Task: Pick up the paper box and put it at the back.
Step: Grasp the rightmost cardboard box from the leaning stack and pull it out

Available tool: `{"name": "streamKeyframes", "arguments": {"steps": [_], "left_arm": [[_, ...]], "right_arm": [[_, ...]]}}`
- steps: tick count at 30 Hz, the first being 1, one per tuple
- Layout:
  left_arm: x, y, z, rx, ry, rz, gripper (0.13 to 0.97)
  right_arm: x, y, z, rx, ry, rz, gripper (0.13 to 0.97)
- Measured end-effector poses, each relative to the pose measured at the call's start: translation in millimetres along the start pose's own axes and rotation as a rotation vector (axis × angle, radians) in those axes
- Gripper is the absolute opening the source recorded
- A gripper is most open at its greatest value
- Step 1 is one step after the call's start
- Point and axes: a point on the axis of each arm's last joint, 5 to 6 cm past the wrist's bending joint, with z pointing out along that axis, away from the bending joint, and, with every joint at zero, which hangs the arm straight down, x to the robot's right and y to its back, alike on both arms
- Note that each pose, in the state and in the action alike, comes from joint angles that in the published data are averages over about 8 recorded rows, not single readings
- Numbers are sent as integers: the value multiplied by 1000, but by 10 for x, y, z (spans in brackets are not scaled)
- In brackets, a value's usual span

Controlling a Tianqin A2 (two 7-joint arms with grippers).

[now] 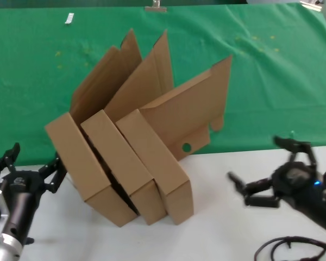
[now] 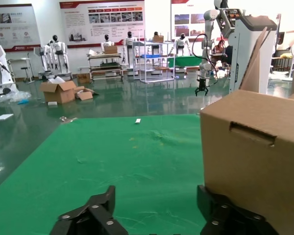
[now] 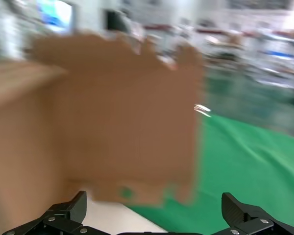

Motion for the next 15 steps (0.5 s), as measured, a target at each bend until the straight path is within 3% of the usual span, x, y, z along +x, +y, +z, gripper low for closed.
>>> {"name": "streamKeyframes", "arguments": {"steps": [7,15], "left_arm": [[0,0,0,0,0,0,630],[0,0,0,0,0,0,783]], "right_arm": [[-108,-148,172,132,-383,-35,966],[28,-21,366,229,-678,14,966]]}}
